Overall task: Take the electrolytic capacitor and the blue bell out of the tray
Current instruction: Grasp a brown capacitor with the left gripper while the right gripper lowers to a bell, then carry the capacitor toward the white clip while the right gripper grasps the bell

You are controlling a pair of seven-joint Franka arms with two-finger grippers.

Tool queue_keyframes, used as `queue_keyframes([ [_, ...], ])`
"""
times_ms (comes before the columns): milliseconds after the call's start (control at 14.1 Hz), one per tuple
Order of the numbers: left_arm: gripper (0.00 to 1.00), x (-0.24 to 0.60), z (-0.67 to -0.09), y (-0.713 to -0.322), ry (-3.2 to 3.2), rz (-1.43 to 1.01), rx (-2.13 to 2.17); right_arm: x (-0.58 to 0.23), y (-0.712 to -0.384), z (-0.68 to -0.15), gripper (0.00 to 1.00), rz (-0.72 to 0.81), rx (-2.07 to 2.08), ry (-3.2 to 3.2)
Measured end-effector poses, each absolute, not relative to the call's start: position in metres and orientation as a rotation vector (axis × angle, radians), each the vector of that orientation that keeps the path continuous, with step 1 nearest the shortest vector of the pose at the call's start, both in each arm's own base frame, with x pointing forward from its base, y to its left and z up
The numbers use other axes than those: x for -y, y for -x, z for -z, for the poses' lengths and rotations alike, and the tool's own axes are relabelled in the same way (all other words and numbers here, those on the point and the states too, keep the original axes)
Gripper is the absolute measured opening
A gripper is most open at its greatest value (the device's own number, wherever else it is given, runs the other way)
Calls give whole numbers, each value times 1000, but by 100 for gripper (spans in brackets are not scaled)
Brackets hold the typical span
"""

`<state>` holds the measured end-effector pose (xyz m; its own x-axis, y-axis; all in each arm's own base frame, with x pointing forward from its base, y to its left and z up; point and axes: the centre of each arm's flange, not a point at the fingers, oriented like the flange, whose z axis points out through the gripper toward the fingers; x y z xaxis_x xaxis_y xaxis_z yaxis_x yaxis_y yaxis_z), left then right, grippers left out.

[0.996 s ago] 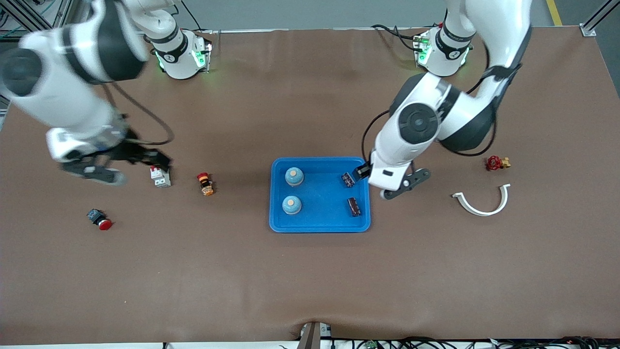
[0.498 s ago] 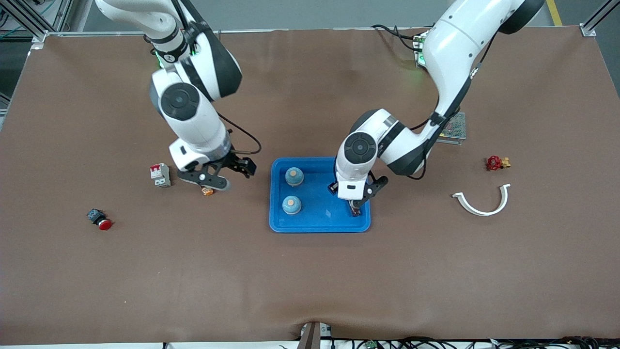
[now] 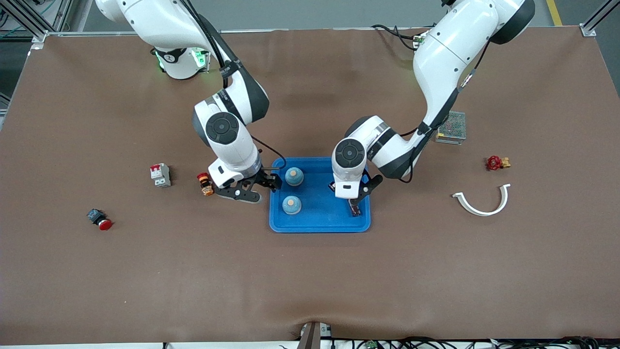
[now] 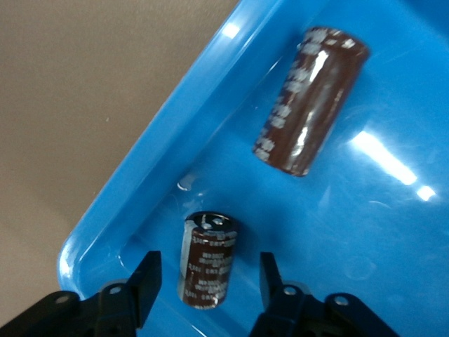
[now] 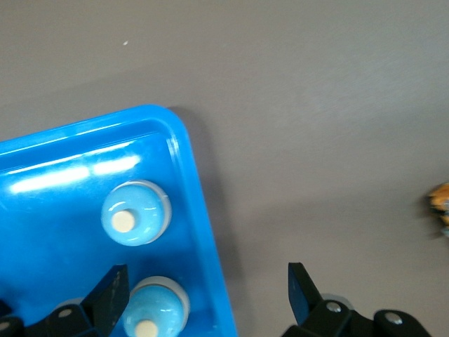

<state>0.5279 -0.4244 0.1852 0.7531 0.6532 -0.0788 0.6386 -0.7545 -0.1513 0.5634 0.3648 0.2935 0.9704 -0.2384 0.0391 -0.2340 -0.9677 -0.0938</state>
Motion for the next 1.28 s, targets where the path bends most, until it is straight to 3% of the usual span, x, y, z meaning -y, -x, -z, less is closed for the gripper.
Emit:
queue_keyframes([
  [71,64,425,-182,-526,2829,-196,1045,-369,-563,-292,100,66,-386,3010],
  [284,34,426,-181,-525,2829,-196,1042,-372,-562,-292,100,26,-564,2955],
  [569,34,428,-195,-533,2850,-162,1048,-384,-552,-284,100,4,-629,2961],
  [853,34,418,-265,-547,2860,-73,1037,-422,-525,-246,100,10,-469,3051],
  [1280,34,327,-344,-586,2822,-51,949,-474,-516,-241,100,53,-356,3042],
])
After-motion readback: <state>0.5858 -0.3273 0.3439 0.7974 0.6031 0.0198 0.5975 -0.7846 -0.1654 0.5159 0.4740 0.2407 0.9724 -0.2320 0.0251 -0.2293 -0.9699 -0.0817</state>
